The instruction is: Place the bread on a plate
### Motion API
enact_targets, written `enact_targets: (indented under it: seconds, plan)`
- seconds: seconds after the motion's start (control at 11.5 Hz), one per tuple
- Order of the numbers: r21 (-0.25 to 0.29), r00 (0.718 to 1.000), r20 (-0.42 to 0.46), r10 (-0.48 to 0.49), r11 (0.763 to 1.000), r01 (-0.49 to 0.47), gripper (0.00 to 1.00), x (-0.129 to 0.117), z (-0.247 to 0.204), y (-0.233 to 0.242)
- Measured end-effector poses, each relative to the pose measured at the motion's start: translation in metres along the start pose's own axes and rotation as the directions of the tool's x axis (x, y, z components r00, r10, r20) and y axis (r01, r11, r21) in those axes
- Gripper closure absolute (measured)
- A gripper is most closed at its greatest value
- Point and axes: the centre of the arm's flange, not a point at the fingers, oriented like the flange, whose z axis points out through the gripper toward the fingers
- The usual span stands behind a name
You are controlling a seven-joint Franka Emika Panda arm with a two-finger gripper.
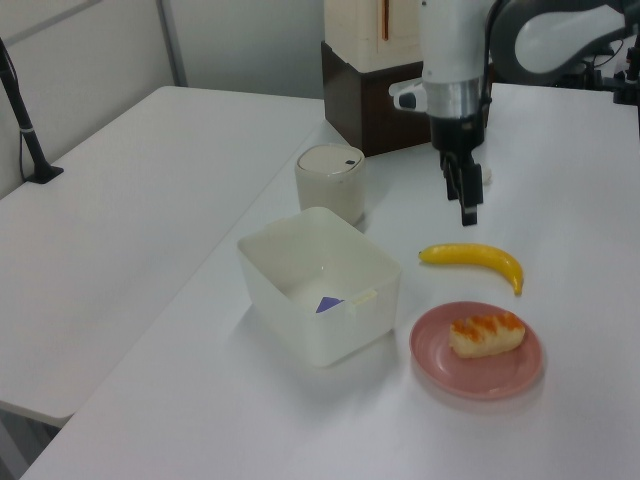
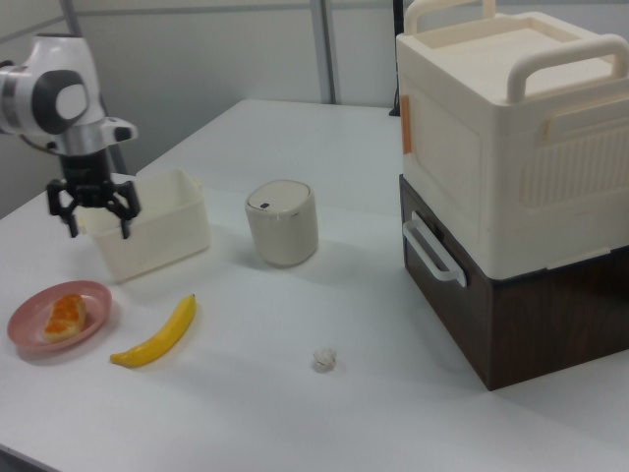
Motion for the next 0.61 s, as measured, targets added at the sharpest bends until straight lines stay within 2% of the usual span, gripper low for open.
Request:
enact_targets:
  seconds: [0.35,0.61]
  plan:
    - [0.004,0.984,-0.073,0.16,0.987,-0.16,0.0,-0.018,-0.039,0.093]
    - [0.01,0.963,-0.081,0.258,0.966,-0.258,0.0,-0.044,-0.07,0.148]
